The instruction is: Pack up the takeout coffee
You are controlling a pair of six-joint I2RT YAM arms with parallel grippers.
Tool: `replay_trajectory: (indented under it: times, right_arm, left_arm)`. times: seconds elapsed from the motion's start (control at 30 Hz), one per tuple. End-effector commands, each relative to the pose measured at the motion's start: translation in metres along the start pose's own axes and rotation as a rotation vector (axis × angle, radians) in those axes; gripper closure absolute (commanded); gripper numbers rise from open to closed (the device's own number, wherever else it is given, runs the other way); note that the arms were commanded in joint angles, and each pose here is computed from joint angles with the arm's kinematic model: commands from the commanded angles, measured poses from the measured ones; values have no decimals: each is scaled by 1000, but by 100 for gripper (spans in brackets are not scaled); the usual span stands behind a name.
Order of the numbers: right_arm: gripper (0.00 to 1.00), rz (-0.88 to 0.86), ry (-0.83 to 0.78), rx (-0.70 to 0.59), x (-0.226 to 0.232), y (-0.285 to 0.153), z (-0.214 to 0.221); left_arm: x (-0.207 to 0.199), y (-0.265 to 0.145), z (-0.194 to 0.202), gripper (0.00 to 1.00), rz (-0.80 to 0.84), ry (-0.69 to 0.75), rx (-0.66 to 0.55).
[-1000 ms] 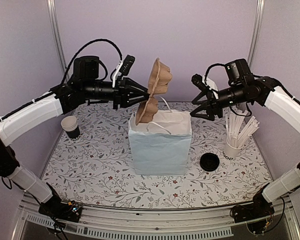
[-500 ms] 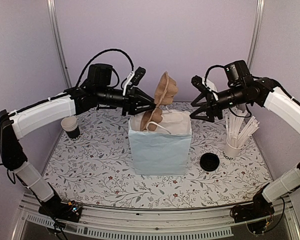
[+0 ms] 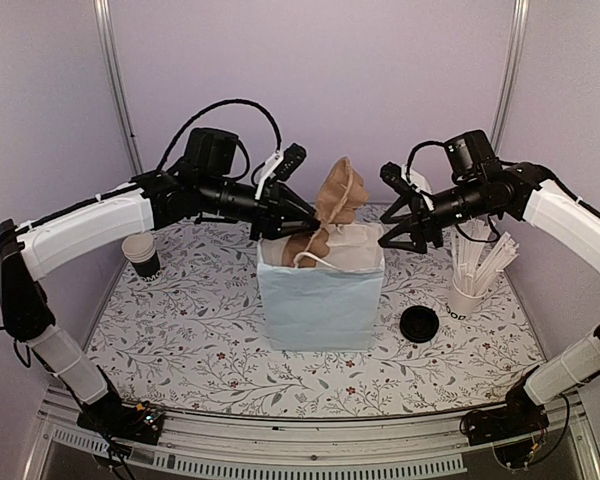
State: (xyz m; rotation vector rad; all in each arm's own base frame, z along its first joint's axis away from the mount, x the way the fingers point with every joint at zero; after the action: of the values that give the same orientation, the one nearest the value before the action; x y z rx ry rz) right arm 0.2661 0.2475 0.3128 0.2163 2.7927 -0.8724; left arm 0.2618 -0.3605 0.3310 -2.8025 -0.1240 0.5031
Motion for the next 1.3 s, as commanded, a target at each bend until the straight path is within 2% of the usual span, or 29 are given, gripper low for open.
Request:
replay_trajectory:
  times: [0.0, 0.33, 0.73, 1.27]
  right_arm:
    - [37, 9, -12, -33, 1, -5, -5]
    - [37, 19, 23, -9, -9, 4, 0]
    - [37, 4, -25, -22, 3, -10, -7]
    - [36, 103, -87, 22, 11, -33, -2]
  left_arm:
    - [-8, 2, -2, 71, -40, 39, 43]
    - [-21, 0, -1, 71, -89, 59, 133]
    - [-6, 24, 33, 73, -211, 36, 324]
    - [10, 37, 83, 73, -305, -112, 552]
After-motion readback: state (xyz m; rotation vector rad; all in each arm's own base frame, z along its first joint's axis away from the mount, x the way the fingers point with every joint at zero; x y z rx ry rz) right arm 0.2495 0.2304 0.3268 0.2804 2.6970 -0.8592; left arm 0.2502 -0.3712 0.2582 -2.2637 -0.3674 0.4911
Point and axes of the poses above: each gripper's point midway between its finger pads, its own y axis out along the fingers, its own x axis along the line the jaws close on, z = x × y, the point moved 4 cm from there along -y, back along the fingers, and after that the axes turned 14 degrees about -y, right-handed, at the moved point
